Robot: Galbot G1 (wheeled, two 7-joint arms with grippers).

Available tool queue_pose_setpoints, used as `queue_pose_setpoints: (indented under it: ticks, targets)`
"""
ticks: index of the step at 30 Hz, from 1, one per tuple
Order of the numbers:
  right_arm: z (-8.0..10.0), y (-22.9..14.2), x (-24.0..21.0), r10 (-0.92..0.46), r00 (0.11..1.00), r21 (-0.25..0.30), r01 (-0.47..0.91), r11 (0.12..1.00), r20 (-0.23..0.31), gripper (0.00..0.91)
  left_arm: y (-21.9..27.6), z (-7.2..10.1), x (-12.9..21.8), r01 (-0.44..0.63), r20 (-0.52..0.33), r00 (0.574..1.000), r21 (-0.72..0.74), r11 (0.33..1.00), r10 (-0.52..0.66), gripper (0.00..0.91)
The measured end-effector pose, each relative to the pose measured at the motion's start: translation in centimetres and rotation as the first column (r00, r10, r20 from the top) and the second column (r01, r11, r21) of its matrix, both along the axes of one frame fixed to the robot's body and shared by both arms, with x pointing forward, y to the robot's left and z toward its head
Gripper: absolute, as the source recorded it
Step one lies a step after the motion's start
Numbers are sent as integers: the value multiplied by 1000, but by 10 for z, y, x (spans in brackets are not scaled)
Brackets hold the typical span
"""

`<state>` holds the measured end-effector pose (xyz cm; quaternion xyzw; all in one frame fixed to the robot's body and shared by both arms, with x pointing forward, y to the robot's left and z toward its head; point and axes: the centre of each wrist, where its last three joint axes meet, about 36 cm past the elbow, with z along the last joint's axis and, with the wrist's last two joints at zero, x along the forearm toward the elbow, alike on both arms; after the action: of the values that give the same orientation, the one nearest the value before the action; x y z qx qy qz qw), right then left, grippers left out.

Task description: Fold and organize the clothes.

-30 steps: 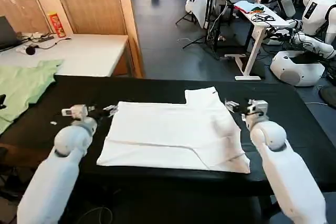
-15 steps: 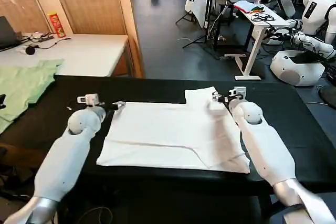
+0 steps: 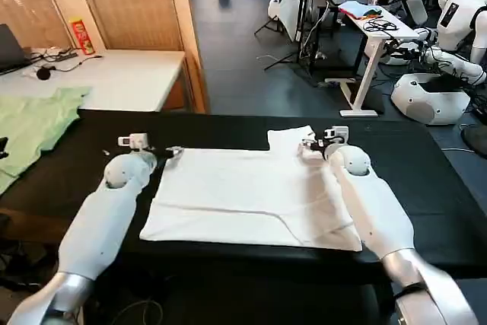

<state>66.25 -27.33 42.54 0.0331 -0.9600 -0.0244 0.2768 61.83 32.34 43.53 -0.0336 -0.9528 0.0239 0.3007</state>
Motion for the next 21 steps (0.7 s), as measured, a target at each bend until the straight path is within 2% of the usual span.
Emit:
queue_pose_setpoints:
  ticks: [3,4,7,8,9,14,16,21]
  targets:
    - [-1,0,0,1,1000,3,-1,1000,-1,419,-1,0,0,7,0,1000,3,1000,-7,185]
    - [-1,0,-1,2,1000,5,-2,1000,-1,410,-2,0,-1,11,1,1000,3,1000,-11,185]
    - [-2,1,-2,4,1000,8,-4,1000,0,234,-3,-1,-2,18,1,1000,9,1000,-18,166]
    - [-3,1,-2,4,1000,10,-4,1000,1,224,-4,-1,-2,19,1,1000,10,1000,-19,166]
    - [-3,1,-3,3,1000,12,-3,1000,2,176,-4,-1,-2,20,0,1000,11,1000,-20,166]
    - [-2,-2,-12,-6,999,30,5,1000,32,146,-6,-4,-1,22,3,1000,18,1000,-22,166]
    - [3,-6,-17,0,998,39,-2,999,55,98,-6,-3,-1,18,8,1000,22,1000,-19,166]
    - [17,-17,-36,19,993,51,-25,998,113,78,0,2,-8,0,23,1000,21,1000,-1,166]
